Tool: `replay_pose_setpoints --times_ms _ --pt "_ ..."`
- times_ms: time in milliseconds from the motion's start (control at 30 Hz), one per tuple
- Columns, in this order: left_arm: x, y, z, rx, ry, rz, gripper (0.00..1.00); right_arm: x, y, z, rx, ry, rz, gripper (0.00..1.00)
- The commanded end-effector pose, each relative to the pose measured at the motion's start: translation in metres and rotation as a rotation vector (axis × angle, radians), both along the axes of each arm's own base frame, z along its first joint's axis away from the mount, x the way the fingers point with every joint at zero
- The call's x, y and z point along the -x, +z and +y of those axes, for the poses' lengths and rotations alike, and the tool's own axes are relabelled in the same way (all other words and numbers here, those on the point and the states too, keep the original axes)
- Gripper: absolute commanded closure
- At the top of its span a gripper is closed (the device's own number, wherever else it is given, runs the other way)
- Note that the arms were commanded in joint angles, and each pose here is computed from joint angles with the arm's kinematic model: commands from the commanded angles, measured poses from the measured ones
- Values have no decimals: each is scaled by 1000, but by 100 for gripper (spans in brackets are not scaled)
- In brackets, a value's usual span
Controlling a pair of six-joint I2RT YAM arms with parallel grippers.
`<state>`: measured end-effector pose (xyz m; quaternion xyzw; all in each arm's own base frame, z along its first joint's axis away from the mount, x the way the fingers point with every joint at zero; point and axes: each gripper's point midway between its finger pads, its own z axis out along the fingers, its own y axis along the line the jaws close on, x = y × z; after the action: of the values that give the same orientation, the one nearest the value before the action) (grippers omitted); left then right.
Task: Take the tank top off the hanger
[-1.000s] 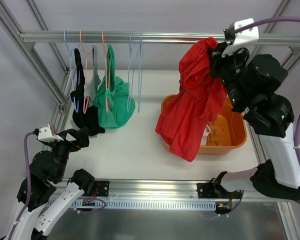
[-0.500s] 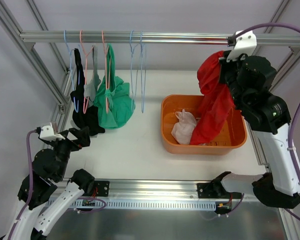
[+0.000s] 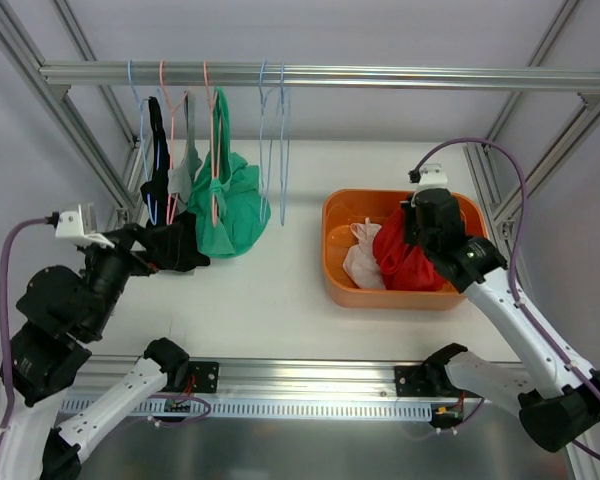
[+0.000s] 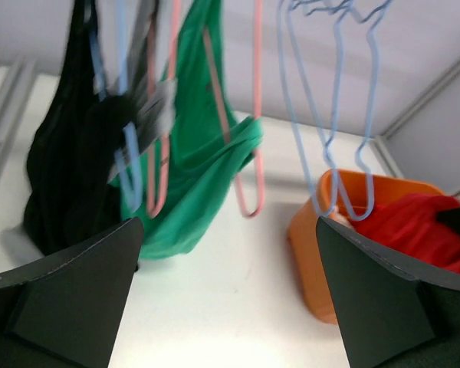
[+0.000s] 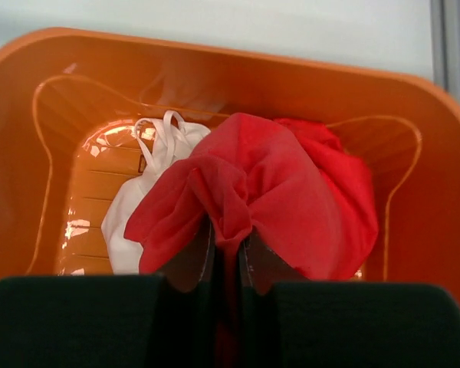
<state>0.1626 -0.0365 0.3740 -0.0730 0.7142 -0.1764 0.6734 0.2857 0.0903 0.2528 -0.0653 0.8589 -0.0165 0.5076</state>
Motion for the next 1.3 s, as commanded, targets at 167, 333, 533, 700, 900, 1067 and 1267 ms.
replay_pose_setpoints --times_ms 167,333,533,700,900,1067,1267 --pt "-45 70 -70 -31 -210 30 1 -26 -9 1 -123 -76 2 24" --pt "-81 81 -85 -112 -195 54 1 -9 17 -13 -132 -102 -59 0" --pt "-116 78 -87 -250 -132 80 2 21 45 -21 -186 -60 -126 1" --pt "-146 66 -77 -346 -11 125 10 38 55 -13 -256 12 -161 2" --pt "-179 54 -87 -431 19 172 37 47 54 8 -319 120 -130 5" --pt "-201 26 -86 -430 46 251 53 54 57 15 -331 185 -139 6" --pt "-201 16 -79 -418 64 277 51 59 58 13 -315 205 -158 7"
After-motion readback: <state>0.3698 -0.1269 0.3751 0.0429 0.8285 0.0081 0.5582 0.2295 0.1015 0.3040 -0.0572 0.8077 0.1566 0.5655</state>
